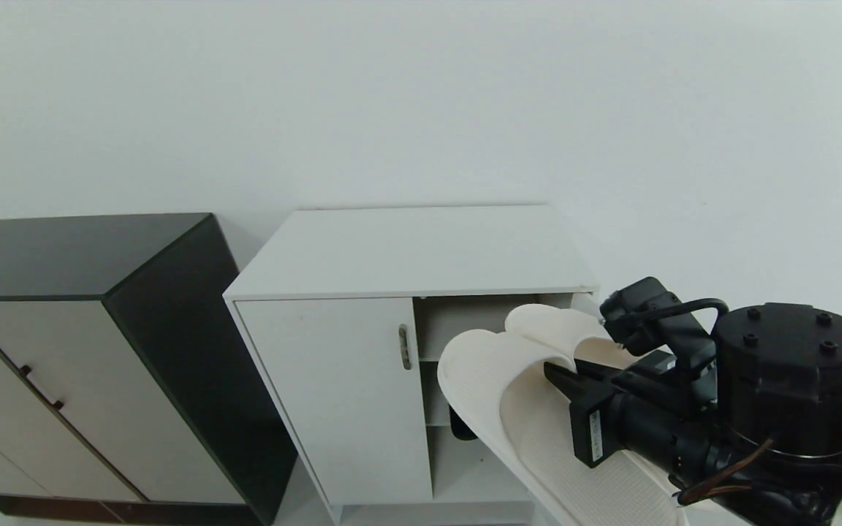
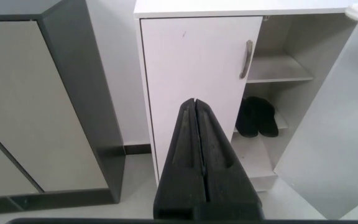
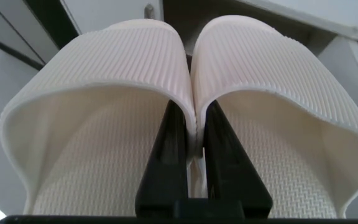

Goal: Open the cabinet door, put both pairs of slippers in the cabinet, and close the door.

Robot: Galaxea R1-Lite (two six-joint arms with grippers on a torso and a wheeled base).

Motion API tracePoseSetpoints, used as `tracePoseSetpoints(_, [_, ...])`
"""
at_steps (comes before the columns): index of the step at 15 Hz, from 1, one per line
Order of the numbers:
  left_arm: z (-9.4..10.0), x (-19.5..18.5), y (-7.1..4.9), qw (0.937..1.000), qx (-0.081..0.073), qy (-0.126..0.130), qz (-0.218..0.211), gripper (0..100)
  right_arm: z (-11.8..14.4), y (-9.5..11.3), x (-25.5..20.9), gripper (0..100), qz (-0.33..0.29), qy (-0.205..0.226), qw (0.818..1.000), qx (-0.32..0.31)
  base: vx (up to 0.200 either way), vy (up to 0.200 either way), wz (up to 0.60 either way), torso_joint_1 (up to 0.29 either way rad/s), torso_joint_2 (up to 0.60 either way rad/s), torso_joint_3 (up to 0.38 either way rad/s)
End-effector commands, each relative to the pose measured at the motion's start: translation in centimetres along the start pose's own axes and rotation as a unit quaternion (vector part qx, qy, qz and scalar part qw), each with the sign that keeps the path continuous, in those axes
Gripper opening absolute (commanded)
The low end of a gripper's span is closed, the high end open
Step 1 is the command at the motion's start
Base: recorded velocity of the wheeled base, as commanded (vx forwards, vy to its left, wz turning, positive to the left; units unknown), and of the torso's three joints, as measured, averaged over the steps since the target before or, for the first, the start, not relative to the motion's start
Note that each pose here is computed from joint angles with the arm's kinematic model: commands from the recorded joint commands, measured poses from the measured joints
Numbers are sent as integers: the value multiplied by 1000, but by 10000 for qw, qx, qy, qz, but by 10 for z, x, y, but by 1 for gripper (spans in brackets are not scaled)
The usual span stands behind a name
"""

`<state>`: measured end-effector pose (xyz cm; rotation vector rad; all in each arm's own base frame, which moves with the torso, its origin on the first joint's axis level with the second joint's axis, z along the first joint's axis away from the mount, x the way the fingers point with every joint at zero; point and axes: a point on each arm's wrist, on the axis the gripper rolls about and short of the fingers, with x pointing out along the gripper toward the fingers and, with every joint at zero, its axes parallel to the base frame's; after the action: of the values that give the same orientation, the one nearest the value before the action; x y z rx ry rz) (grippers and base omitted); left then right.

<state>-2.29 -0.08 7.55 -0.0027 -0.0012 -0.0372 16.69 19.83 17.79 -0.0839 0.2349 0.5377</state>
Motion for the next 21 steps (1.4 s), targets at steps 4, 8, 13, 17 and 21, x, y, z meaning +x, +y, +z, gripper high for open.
tracePoseSetpoints(4, [0,0,0,10000,-2,6,2,0,-9,1,1,0,21,109,9998,-169,0,0,0,0,0,0])
tracePoseSetpoints(8, [0,0,0,10000,-2,6,2,0,-10,4,1,0,72,121,9997,-188,0,0,0,0,0,0])
tracePoseSetpoints(13, [0,0,0,10000,6,6,2,0,-10,7,-2,0,156,90,9997,-190,0,0,0,-129,304,178])
tracePoseSetpoints(17, [0,0,0,10000,-2,6,2,0,-11,8,-1,0,154,111,9996,-191,0,0,0,-210,529,310])
tracePoseSetpoints(21, [0,0,0,10000,-2,6,2,0,-12,8,0,0,161,126,9996,-196,0,0,0,-194,511,312])
